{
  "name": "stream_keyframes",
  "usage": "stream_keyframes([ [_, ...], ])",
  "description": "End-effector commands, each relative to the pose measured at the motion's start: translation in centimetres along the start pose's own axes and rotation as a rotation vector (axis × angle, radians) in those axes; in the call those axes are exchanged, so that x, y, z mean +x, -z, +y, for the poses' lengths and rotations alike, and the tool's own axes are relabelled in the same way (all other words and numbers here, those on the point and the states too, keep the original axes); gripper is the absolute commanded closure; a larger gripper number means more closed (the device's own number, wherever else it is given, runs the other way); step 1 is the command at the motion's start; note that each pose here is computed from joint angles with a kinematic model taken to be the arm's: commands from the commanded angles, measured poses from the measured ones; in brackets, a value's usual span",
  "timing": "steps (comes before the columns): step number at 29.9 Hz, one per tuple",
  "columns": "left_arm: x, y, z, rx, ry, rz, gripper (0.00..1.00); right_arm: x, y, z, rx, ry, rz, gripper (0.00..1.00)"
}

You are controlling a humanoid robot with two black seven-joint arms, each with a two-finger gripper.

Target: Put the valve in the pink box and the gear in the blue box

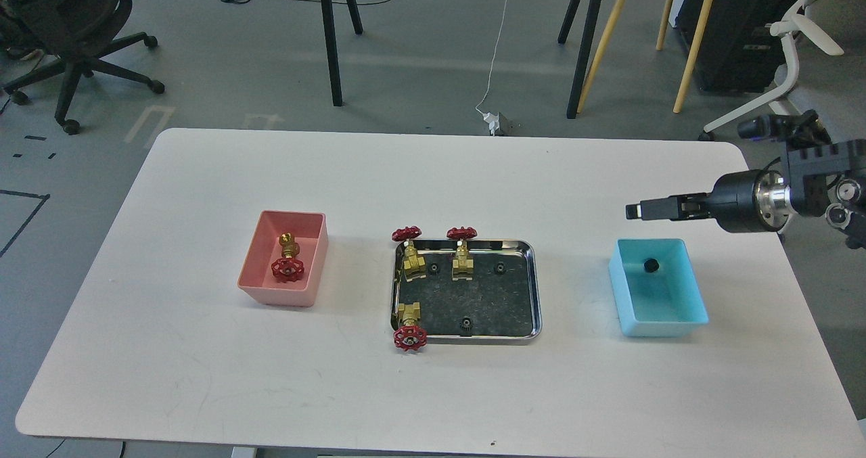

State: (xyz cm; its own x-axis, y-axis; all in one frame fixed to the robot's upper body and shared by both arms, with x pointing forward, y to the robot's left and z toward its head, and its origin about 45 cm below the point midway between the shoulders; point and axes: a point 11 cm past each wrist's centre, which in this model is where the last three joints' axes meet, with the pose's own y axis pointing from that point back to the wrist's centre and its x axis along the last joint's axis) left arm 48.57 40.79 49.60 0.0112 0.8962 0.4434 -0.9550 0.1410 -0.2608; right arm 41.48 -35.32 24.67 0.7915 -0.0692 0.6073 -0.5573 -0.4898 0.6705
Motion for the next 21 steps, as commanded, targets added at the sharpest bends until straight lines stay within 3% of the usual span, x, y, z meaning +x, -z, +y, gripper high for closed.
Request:
stream_keyframes([
  [1,-1.7,0.5,-0.5,0.047,0.033,0.018,0.00,5.1,0.0,2.1,0.077,-0.225,-0.194,0.09],
  [6,-4.2,1.3,-1.1,0.118,0.106,0.044,0.00,9.6,-1.0,3.8,0.175,-0.466,-0.550,0.07],
  [12,-11.4,0.0,-2.9,0.078,0.293,0.122,0.00,13.5,-1.6,3.8,0.264,-0.742,-0.927,0.06],
  [18,-16.1,1.5,-3.8,0.113,0.339,0.176,0.00,15.6,-0.6,2.0,0.120,-0.924,-1.099,0.05],
  [21,-17.1,2.0,-3.9,0.128,0.343,0.189,0.00,16.8,1.9,1.1,0.163,-0.923,-1.098,0.02],
])
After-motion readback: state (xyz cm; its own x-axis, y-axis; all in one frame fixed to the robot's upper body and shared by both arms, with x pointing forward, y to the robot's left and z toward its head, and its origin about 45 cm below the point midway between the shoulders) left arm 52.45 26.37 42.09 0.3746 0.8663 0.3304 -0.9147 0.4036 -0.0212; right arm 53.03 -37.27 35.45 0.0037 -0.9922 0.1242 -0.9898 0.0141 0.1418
